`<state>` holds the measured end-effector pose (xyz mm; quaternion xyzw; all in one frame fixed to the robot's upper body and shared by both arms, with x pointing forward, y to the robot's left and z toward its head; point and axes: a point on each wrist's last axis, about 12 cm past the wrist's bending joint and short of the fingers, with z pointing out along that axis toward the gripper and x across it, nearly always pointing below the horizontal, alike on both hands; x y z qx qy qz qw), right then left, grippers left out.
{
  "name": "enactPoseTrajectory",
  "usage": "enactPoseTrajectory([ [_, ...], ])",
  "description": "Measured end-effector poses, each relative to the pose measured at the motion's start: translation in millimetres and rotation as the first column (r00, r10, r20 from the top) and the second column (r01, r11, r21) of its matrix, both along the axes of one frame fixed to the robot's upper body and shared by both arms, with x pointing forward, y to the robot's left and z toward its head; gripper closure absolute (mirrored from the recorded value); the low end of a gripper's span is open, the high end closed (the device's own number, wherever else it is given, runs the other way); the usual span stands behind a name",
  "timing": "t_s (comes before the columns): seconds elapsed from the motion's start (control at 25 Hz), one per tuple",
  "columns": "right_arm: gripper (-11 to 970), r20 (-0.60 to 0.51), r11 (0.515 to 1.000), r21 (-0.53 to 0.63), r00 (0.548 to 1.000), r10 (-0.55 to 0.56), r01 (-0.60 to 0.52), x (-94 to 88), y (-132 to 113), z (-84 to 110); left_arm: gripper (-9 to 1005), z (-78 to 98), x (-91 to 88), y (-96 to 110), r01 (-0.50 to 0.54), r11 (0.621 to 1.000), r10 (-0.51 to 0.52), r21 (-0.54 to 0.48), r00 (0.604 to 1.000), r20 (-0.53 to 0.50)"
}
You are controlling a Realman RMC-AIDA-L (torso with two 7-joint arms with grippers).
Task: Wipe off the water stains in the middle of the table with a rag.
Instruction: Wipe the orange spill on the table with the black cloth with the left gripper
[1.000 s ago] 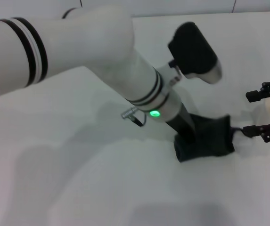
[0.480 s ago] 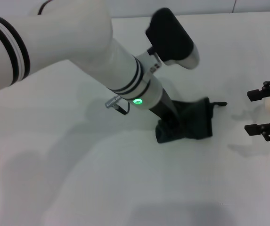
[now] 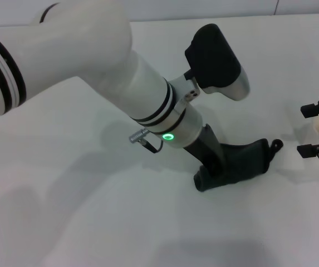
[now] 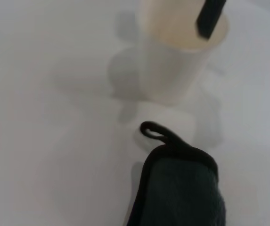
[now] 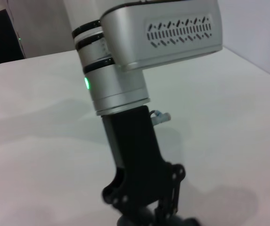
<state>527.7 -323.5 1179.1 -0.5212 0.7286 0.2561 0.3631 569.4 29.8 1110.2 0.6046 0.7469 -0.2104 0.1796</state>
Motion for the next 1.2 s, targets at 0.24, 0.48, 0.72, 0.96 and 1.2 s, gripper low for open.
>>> enactPoseTrajectory([
  [0.24,103,-0.011,1.0,-0.01,1.0,0.002,-0.002,0.5,-0.2,-0.2,885,-5.9,17.9,13.8,-0.109,0.994,0.107,0.031,0.993,0.058],
  [0.48,103,-0.017,1.0,-0.015,1.0,0.004,-0.004,-0.1,0.2,-0.9,883,-9.3,28.7,19.9,-0.175,0.984,0.171,0.023,0.98,0.1],
  [0.72,103,-0.018,1.0,-0.017,1.0,0.003,-0.004,0.4,-0.2,-0.7,881,-5.5,23.2,11.4,-0.126,0.992,0.126,-0.007,0.989,0.079],
  [0.96,103,-0.018,1.0,-0.022,1.0,-0.004,0.004,0.6,-1.7,-0.8,879,2.0,9.0,-0.3,-0.03,0.996,0.029,-0.079,0.999,-0.013],
  [1.2,104,-0.01,1.0,-0.024,1.0,-0.003,0.003,1.8,-1.1,0.6,877,1.6,5.5,-0.9,-0.003,0.997,0.001,-0.076,1.0,-0.031],
])
